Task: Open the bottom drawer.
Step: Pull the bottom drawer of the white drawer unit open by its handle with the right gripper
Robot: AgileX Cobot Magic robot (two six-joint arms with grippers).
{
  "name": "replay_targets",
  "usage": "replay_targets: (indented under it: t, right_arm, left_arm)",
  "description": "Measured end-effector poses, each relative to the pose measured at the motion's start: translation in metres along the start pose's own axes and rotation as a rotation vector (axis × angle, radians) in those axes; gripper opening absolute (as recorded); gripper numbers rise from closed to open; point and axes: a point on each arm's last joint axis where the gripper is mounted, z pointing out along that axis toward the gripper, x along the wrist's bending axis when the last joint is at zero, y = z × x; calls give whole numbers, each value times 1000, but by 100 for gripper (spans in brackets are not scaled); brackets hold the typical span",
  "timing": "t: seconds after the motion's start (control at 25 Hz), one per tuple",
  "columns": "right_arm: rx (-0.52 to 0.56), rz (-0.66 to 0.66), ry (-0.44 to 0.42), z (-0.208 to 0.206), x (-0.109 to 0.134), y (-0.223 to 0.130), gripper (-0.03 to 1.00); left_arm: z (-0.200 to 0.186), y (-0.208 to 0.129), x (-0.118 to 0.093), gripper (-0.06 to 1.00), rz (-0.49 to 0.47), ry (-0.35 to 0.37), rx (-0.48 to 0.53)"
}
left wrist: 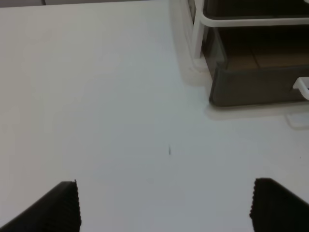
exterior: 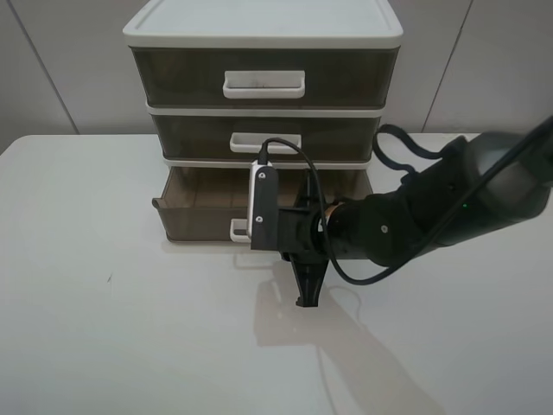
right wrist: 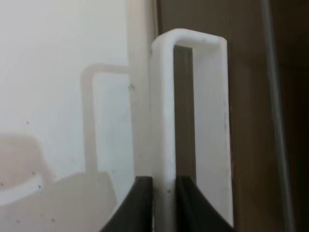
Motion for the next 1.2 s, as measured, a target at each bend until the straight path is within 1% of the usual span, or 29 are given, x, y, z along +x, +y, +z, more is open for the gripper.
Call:
replay_targets:
  t: [0.28, 0.44, 0.76, 1.0, 1.2]
  right_arm:
    - [-3, 15, 34, -1, 9, 8, 2]
    - [3, 16, 63, -4, 10, 8, 2]
    - [10, 16, 88, -4, 11, 8, 2]
    - [9, 10, 125, -12, 11, 10, 2]
    - [11, 9, 134, -13, 12, 10, 2]
  left_arm:
    - [0, 0, 0, 72, 0, 0, 0]
    - [0, 0, 0, 72, 0, 0, 0]
    - [0, 0, 0, 72, 0, 0, 0]
    - [0, 0, 0, 72, 0, 0, 0]
    - [0, 0, 0, 72, 0, 0, 0]
